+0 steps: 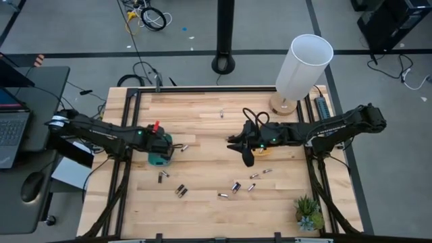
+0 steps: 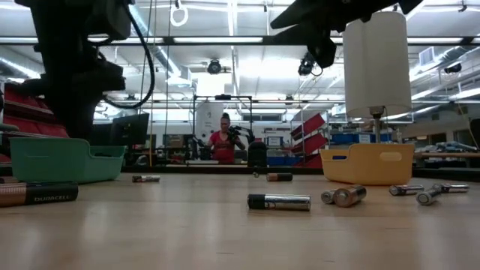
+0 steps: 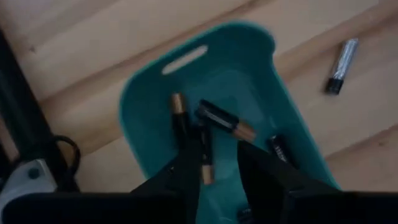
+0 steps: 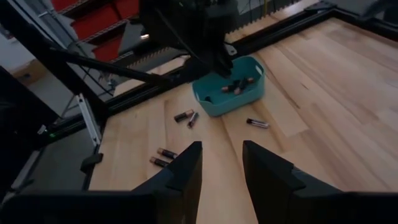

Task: Sort batteries
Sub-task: Put the black battery into the green bin

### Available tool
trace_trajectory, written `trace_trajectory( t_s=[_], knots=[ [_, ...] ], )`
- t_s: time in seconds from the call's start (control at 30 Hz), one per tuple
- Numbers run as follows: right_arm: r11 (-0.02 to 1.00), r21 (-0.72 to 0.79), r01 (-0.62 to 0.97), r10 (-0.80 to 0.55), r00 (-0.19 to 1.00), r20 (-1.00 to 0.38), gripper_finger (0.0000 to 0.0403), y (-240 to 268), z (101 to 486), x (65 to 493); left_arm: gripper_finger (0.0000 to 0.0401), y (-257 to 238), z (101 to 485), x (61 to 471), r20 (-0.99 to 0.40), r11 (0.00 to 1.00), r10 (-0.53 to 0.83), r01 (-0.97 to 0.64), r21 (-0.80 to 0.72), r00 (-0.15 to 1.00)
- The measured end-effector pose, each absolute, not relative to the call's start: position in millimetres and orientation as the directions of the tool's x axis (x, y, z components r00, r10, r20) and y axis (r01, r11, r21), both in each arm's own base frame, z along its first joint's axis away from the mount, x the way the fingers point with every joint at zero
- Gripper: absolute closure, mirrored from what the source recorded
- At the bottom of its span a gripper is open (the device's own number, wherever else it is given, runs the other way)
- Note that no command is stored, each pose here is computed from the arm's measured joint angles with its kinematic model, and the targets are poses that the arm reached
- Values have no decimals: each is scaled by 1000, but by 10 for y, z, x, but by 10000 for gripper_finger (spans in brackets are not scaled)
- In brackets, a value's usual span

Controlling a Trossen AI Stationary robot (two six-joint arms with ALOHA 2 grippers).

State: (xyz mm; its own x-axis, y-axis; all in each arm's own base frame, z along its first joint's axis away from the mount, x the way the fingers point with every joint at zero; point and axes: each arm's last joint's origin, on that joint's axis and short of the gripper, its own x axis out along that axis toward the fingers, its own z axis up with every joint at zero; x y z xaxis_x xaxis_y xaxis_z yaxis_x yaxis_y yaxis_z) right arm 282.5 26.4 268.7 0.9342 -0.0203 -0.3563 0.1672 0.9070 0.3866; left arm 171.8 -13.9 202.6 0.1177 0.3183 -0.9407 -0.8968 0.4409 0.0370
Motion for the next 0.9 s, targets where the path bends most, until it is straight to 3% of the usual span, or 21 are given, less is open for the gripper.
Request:
trace_trajectory(
  t_s=[0.2,0.37,0.47,0.67,0.9],
  knots=[
    [907,383,173,-22,929,-369,281,262,2674,2820,250,-184,2207,1812,-939,522,289,-853,-11,188],
    [899,388,204,-23,906,-423,281,260,2622,2798,249,-509,2597,2103,-837,697,130,-650,-304,531],
    [899,387,205,-23,904,-426,281,261,2619,2796,249,-732,2662,2210,-741,726,39,-529,-440,670],
    [904,378,201,-23,905,-425,281,260,2619,2796,249,-1151,2448,2263,-759,668,-82,-529,-523,646],
    [910,362,204,-34,905,-425,281,235,2620,2799,249,-1524,2088,2281,-845,606,-168,-623,-494,507]
  ],
)
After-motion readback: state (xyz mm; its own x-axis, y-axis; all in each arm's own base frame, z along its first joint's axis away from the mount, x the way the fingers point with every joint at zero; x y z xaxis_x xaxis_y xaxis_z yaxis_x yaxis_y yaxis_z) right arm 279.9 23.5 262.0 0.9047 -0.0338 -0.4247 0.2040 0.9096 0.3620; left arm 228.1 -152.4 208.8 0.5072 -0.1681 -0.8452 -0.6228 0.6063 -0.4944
